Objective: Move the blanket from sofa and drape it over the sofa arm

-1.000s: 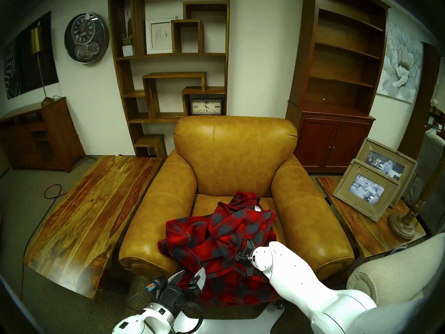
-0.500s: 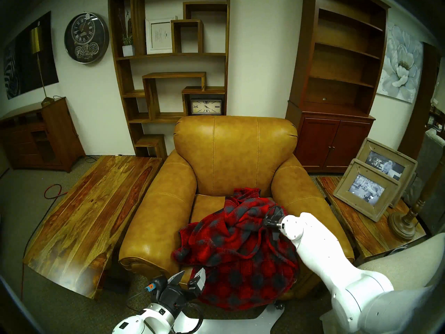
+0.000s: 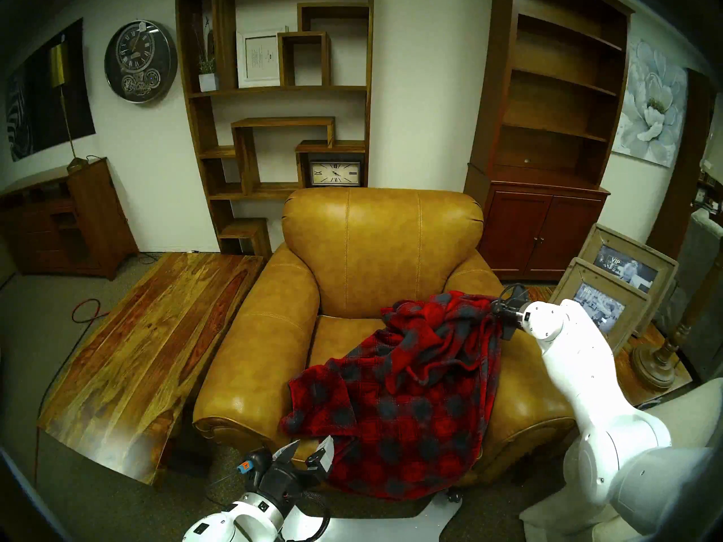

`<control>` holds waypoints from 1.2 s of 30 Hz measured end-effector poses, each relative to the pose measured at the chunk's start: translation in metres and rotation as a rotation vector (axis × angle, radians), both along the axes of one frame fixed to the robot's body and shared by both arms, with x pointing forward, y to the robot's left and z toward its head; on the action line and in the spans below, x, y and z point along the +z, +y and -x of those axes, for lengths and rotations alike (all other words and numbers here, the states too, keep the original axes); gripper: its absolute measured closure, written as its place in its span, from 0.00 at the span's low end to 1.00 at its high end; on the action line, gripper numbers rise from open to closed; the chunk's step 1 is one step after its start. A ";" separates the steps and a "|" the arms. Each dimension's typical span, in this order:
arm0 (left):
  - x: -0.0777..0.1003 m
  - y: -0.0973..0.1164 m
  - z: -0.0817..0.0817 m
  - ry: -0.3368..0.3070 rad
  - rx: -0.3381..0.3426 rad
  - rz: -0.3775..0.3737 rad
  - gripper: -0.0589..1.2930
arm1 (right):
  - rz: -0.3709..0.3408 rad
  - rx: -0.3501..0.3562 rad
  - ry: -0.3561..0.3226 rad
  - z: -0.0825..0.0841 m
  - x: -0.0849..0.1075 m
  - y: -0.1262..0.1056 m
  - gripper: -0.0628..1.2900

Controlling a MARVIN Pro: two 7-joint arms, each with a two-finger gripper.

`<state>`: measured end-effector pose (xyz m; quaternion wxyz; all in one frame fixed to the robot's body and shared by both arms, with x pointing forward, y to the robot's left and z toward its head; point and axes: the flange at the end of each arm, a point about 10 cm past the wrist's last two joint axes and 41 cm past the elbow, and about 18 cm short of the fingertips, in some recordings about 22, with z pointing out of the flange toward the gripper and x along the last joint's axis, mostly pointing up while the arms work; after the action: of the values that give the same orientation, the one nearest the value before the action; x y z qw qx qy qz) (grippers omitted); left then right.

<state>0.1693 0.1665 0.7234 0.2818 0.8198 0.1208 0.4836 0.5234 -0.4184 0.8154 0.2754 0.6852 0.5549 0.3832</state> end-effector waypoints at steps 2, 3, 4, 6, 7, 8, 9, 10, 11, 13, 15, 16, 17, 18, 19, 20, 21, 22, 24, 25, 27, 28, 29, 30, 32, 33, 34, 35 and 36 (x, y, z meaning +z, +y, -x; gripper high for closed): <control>0.000 0.000 0.000 0.000 0.000 0.000 0.02 | 0.007 -0.017 0.004 0.003 0.009 -0.016 0.95; 0.000 0.000 0.000 0.000 0.000 0.000 0.02 | 0.013 -0.025 0.006 0.005 0.014 -0.026 0.95; 0.000 0.000 0.000 0.001 0.000 0.000 0.02 | 0.017 -0.032 0.008 0.006 0.019 -0.033 0.95; 0.000 0.000 0.000 0.001 -0.001 0.000 0.02 | 0.028 -0.045 0.012 0.010 0.028 -0.048 0.95; 0.000 0.000 0.000 0.001 -0.001 -0.001 0.02 | 0.035 -0.052 0.016 0.012 0.033 -0.056 0.95; 0.000 0.000 0.000 0.001 -0.001 -0.001 0.02 | 0.040 -0.057 0.019 0.013 0.038 -0.063 0.95; 0.000 0.000 0.000 0.001 -0.001 -0.001 0.02 | 0.046 -0.062 0.022 0.016 0.042 -0.070 0.95; -0.001 0.000 0.000 0.001 -0.001 -0.001 0.02 | 0.052 -0.067 0.027 0.018 0.047 -0.077 0.95; -0.001 0.000 0.000 0.001 -0.001 -0.001 0.02 | 0.059 -0.071 0.031 0.020 0.051 -0.083 0.95; -0.001 0.000 0.000 0.002 -0.001 -0.001 0.02 | 0.072 -0.080 0.044 0.025 0.059 -0.096 0.95; -0.001 0.000 0.000 0.002 -0.001 -0.001 0.02 | 0.084 -0.089 0.058 0.031 0.066 -0.109 0.95; -0.001 0.000 0.000 0.002 -0.001 -0.001 0.02 | 0.092 -0.097 0.069 0.036 0.072 -0.119 0.95; -0.001 0.000 0.000 0.002 -0.001 -0.001 0.02 | 0.095 -0.100 0.072 0.038 0.075 -0.123 0.95; -0.001 0.000 0.000 0.002 -0.001 -0.001 0.02 | 0.100 -0.104 0.078 0.041 0.079 -0.129 0.95; -0.001 0.000 0.000 0.002 -0.002 -0.001 0.02 | 0.104 -0.109 0.083 0.044 0.082 -0.135 0.95; -0.001 0.000 0.000 0.002 -0.002 -0.001 0.02 | 0.109 -0.116 0.089 0.048 0.087 -0.142 0.95; -0.001 0.000 0.000 0.002 -0.002 -0.001 0.02 | 0.113 -0.122 0.095 0.051 0.091 -0.148 0.95; -0.001 0.000 0.000 0.001 -0.002 -0.001 0.02 | 0.116 -0.129 0.101 0.055 0.095 -0.155 0.95; -0.001 0.000 0.000 0.001 -0.002 -0.001 0.02 | 0.122 -0.143 0.115 0.063 0.102 -0.169 0.95; -0.001 0.000 0.000 0.001 -0.002 -0.001 0.02 | 0.125 -0.148 0.124 0.067 0.105 -0.175 0.95; -0.001 0.000 0.000 0.001 -0.002 -0.001 0.02 | 0.130 -0.155 0.139 0.073 0.109 -0.184 0.95; -0.001 0.000 0.000 0.001 -0.002 -0.001 0.02 | 0.133 -0.158 0.149 0.077 0.111 -0.189 0.95; -0.001 0.000 0.000 0.001 -0.002 -0.001 0.02 | 0.137 -0.160 0.158 0.080 0.112 -0.194 0.95; -0.001 0.000 0.000 0.001 -0.002 -0.001 0.02 | 0.140 -0.160 0.169 0.083 0.113 -0.198 0.95; -0.001 0.000 0.000 0.001 -0.002 -0.001 0.02 | 0.144 -0.157 0.198 0.090 0.113 -0.206 0.95; -0.001 0.000 0.000 0.001 -0.002 -0.001 0.02 | 0.147 -0.150 0.219 0.094 0.112 -0.210 0.95; -0.001 0.000 0.000 0.001 -0.002 -0.001 0.02 | 0.148 -0.144 0.236 0.097 0.110 -0.214 0.95; -0.001 0.000 0.000 0.001 -0.002 -0.001 0.02 | 0.151 -0.136 0.254 0.100 0.108 -0.216 0.95; 0.000 0.000 0.000 0.000 -0.002 0.000 0.02 | 0.155 -0.122 0.281 0.104 0.104 -0.220 0.95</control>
<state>0.1696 0.1663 0.7229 0.2821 0.8200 0.1199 0.4833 0.4192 -0.6381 0.9196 0.2698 0.7413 0.5730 0.2221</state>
